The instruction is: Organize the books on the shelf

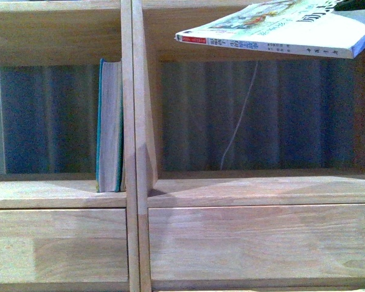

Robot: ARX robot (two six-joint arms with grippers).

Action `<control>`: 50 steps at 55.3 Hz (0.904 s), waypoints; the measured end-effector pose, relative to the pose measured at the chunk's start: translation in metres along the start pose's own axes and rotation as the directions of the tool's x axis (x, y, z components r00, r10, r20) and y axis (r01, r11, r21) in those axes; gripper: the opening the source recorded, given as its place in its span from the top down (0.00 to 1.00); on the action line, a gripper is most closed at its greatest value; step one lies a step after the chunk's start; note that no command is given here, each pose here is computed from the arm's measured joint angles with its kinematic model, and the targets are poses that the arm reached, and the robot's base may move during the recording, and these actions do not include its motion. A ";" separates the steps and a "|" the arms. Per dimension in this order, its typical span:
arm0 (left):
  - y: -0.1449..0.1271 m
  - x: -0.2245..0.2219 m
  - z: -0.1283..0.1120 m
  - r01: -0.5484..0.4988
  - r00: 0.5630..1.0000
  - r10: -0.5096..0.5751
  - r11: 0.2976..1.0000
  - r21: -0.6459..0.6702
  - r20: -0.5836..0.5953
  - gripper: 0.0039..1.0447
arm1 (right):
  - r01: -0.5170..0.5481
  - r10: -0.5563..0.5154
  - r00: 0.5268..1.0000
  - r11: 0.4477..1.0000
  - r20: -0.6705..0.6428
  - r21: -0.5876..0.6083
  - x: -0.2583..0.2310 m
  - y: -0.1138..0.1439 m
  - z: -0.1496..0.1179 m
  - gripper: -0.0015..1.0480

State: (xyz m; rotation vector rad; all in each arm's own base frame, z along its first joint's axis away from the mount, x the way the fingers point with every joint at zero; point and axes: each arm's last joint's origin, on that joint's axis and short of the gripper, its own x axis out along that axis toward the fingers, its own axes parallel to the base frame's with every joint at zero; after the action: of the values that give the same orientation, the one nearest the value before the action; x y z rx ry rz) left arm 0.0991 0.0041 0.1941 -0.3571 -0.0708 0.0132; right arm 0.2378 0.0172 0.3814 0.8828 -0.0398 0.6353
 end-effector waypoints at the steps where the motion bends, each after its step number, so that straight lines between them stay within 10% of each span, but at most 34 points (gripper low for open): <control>1: -0.001 0.000 0.003 0.004 1.000 -0.004 1.000 -0.004 0.004 0.07 | 0.001 -0.001 1.000 1.000 0.001 -0.001 0.000 0.000 0.000 0.93; 23: -0.010 0.008 0.111 0.289 0.955 -0.285 0.956 -0.041 0.080 0.07 | 0.019 -0.019 1.000 1.000 0.000 -0.007 0.003 0.000 -0.003 0.93; 50: -0.010 0.118 0.156 0.589 0.801 -0.589 0.745 -0.312 0.104 0.07 | -0.067 0.068 0.997 0.998 -0.047 0.011 0.005 0.035 -0.013 0.93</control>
State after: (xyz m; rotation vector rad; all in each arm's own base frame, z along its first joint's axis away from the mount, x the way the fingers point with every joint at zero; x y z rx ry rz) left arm 0.2056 0.0521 0.3515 -0.6620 -0.1859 -0.6432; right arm 0.2202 0.0450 0.3989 0.8777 -0.0243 0.7198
